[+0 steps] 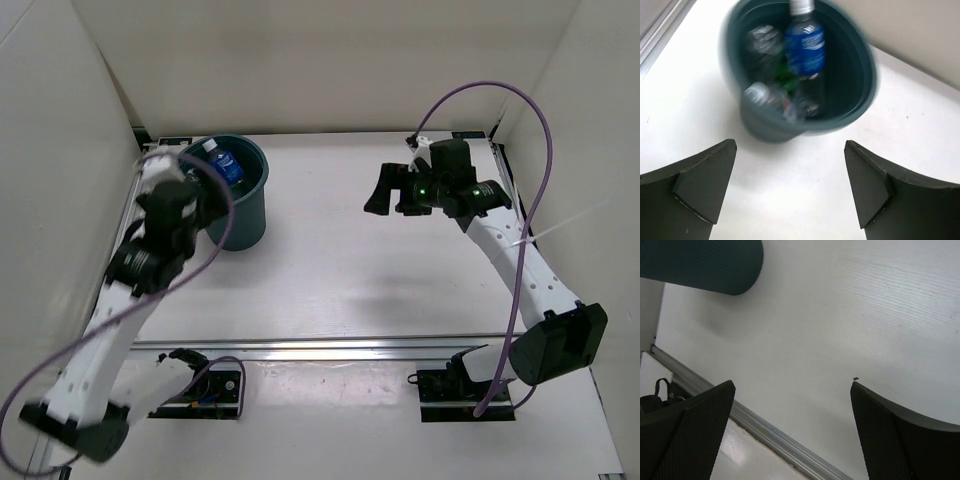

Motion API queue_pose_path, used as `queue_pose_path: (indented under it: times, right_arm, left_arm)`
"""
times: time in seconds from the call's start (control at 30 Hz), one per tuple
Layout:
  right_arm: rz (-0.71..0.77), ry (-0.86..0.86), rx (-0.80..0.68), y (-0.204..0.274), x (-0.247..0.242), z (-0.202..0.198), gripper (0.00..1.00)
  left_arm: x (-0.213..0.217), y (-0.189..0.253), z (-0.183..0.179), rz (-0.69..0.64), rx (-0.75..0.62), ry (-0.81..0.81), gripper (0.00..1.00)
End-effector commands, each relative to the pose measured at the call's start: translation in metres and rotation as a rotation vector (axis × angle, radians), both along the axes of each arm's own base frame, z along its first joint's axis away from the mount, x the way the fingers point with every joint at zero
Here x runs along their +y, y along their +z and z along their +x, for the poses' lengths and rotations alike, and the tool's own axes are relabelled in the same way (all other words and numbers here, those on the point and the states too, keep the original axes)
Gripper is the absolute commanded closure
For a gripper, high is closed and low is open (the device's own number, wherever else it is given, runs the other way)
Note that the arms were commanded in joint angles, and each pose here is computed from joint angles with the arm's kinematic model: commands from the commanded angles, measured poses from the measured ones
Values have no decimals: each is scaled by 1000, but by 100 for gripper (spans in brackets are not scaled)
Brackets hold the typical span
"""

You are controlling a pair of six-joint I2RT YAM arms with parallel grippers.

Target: Put the plastic bottles in the bin

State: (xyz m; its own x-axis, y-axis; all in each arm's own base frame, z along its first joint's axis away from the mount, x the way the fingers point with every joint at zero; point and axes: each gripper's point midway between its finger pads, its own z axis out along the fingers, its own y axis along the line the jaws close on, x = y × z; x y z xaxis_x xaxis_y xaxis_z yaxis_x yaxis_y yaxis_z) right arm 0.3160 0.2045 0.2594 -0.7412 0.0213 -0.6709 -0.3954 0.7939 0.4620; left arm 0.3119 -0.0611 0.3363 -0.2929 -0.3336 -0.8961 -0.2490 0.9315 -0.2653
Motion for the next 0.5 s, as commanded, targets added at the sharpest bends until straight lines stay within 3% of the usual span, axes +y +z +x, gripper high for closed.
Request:
queue_pose_path:
  times: [0.0,0.17,0.3,0.47]
  right_arm:
    - [-23,-52,-4,-4,-13,-4,0]
    - [-49,-61,37,-15,-18,-12,0]
    - [-66,-108,70,-25,-26,-9,0]
    - [-116,-267,115,-25,-54,14,0]
  left_arm:
    - [33,-54,-56,-73,38,112,0]
    - [61,-94,-121,-171,90,210,0]
    - [78,-90,-133,-116,72,254,0]
    - [111,-74,-131,25,33,419,0]
